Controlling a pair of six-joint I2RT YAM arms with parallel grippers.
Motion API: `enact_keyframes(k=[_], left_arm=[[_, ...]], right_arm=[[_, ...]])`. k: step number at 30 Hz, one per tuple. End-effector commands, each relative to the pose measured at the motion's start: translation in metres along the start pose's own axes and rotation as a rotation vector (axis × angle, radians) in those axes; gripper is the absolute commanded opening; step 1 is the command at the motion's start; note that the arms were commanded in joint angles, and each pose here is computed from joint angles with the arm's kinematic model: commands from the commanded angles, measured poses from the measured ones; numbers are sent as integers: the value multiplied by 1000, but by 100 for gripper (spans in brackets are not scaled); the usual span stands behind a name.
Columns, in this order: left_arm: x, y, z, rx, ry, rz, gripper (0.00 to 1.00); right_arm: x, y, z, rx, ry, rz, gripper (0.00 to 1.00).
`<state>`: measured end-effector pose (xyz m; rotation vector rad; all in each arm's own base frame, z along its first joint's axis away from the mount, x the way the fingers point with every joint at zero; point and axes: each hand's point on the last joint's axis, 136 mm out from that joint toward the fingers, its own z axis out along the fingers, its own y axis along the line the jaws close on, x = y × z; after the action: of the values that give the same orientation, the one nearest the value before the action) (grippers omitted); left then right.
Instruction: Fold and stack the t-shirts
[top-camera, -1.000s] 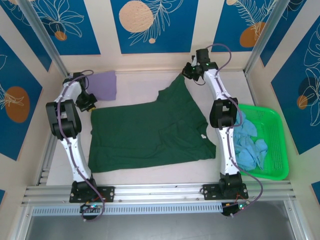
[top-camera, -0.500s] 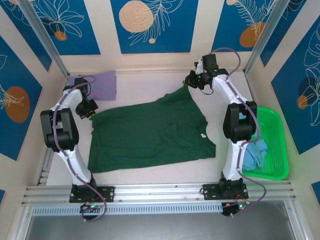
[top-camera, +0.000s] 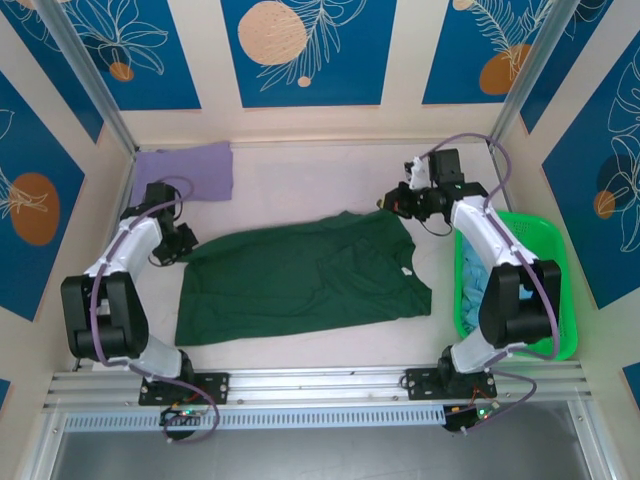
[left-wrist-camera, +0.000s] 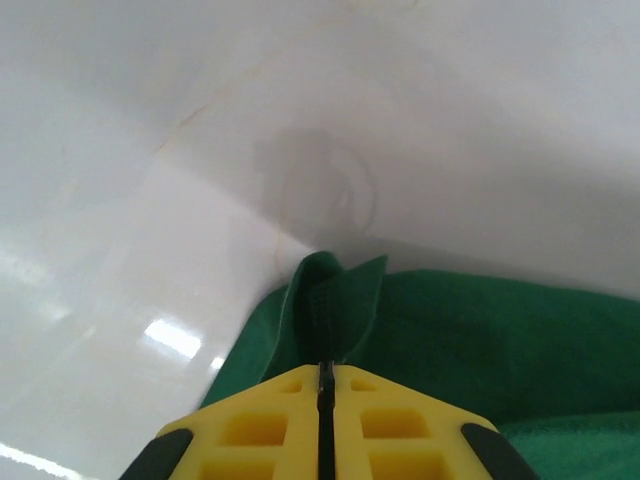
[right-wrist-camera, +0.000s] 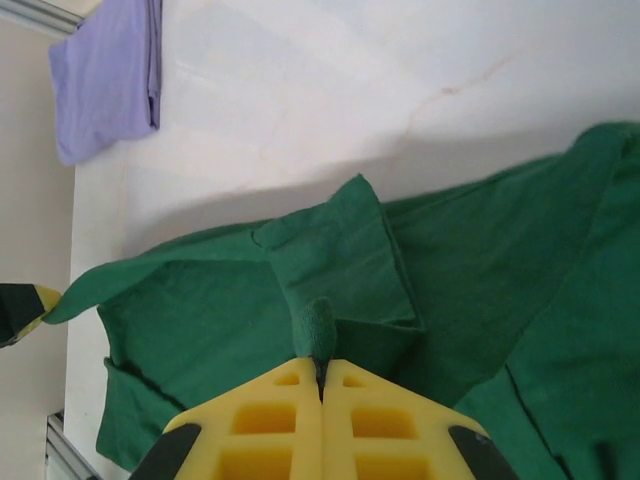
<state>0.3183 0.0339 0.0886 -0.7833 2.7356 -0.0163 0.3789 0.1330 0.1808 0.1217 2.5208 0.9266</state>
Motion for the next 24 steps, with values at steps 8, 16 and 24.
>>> enact_keyframes(k=[8,16,24], left_arm=[[26,23,-4,-61,35,-7,11],[48,52,-9,-176,44,-109,34],[21,42,-37,-118,-44,-200,51]], right_arm=[[53,-1,-33,-66,25,60,0],[112,-31,-36,17,74,265,7],[105,-63,-72,177,-148,456,46]])
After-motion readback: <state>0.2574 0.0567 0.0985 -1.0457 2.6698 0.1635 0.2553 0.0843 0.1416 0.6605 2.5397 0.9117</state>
